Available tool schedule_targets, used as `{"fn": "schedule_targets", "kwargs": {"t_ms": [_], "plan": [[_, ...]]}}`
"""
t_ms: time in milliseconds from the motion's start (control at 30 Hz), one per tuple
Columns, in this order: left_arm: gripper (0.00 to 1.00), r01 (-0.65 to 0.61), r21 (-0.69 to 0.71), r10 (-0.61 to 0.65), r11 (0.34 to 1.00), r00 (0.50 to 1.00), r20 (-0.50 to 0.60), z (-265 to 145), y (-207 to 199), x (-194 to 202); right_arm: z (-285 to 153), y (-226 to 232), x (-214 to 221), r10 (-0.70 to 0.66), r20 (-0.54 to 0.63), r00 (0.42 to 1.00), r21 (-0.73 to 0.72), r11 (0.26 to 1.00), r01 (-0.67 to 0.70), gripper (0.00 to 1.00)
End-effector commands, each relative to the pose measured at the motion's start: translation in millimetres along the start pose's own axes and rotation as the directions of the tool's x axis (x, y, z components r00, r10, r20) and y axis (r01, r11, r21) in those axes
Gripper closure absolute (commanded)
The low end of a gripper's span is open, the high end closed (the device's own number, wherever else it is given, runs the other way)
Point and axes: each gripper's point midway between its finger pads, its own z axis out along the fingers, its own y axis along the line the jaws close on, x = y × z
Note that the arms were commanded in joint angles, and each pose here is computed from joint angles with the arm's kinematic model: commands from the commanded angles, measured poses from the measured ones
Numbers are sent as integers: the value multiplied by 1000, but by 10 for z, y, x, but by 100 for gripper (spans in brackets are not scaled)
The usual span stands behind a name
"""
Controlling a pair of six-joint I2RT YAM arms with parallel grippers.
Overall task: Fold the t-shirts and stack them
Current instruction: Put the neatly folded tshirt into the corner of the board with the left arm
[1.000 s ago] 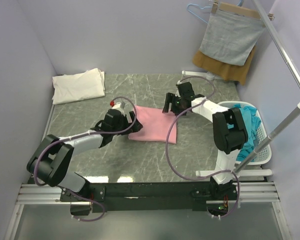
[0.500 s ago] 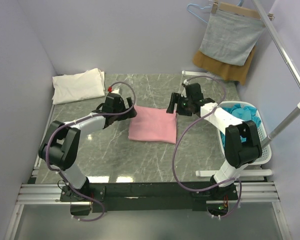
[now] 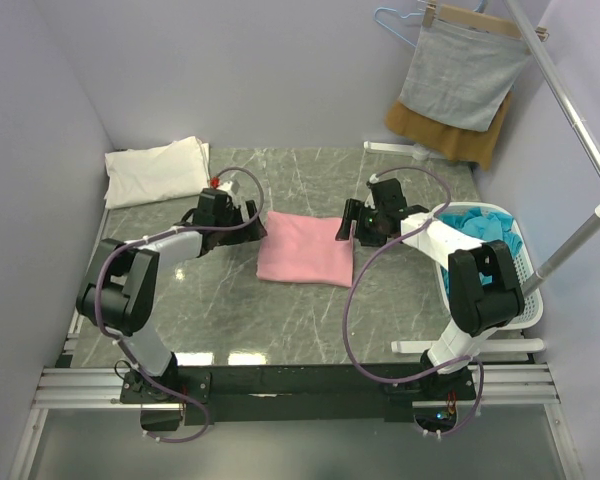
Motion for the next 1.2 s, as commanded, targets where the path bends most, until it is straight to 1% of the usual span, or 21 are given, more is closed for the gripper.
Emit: {"fn": "schedule_targets", "kwargs": {"t_ms": [0, 200, 233, 300, 333, 433, 500, 533, 567, 600, 667, 700, 767, 800, 833, 900, 1000, 1033, 1100, 1133, 1167], "plan": [[6, -16, 142, 26, 990, 998, -64, 102, -169, 184, -97, 29, -81, 27, 36, 999, -12, 1000, -27, 16], [10, -1, 244, 35, 970, 990, -136, 138, -271, 422, 5, -52, 53, 38, -11, 999, 5, 999, -38, 16], [11, 4, 281, 39, 960, 988, -147, 135, -309, 475, 31, -67, 81, 40, -20, 999, 10, 999, -40, 16], [14, 16, 322, 41, 947, 985, -168, 132, -377, 539, 75, -98, 109, 47, -32, 998, 15, 999, -47, 16], [15, 29, 361, 45, 932, 980, -194, 132, -437, 602, 94, -123, 135, 54, -41, 998, 23, 998, -54, 16], [19, 49, 395, 57, 918, 966, -251, 166, -614, 784, 147, -179, 185, 82, -64, 995, 50, 996, -79, 16], [20, 43, 407, 69, 913, 964, -257, 198, -707, 858, 168, -201, 202, 100, -56, 993, 51, 994, -97, 16], [21, 64, 409, 61, 910, 957, -285, 235, -764, 956, 184, -230, 225, 106, -61, 992, 61, 993, -103, 16], [24, 69, 439, 65, 896, 957, -284, 247, -848, 964, 199, -242, 239, 109, -66, 992, 65, 992, -105, 16], [27, 81, 446, 61, 891, 954, -294, 272, -887, 997, 241, -253, 283, 114, -86, 990, 65, 992, -109, 16], [36, 98, 452, 53, 887, 949, -311, 356, -974, 1040, 286, -245, 333, 117, -109, 987, 52, 992, -112, 16], [49, 101, 454, 50, 885, 950, -309, 384, -997, 1027, 345, -219, 376, 120, -129, 984, 27, 993, -118, 16], [67, 110, 459, 37, 882, 953, -300, 439, -1048, 956, 401, -197, 419, 121, -155, 980, 7, 993, -121, 16], [87, 106, 441, 31, 891, 956, -292, 470, -1032, 913, 449, -195, 450, 125, -170, 977, -1, 992, -127, 17], [98, 86, 443, 39, 892, 963, -266, 502, -1072, 793, 452, -171, 455, 123, -176, 977, -15, 992, -127, 17], [99, 59, 407, 39, 912, 973, -229, 555, -1039, 618, 452, -154, 432, 118, -166, 979, -26, 992, -124, 17], [99, 12, 357, 36, 934, 991, -130, 533, -971, 91, 409, -133, 353, 103, -142, 985, -28, 994, -108, 17], [99, -4, 320, 30, 947, 997, -77, 496, -874, -252, 393, -125, 330, 97, -135, 986, -29, 994, -102, 17], [99, -22, 280, 28, 960, 999, -18, 423, -770, -629, 350, -93, 281, 85, -123, 989, -38, 995, -91, 17], [99, -74, 260, 59, 963, 996, 65, 329, -788, -1015, 341, -82, 261, 82, -117, 990, -42, 995, -88, 17], [99, -64, 215, 52, 974, 997, 62, 274, -610, -1150, 329, -71, 260, 79, -119, 990, -46, 995, -85, 17]]}}
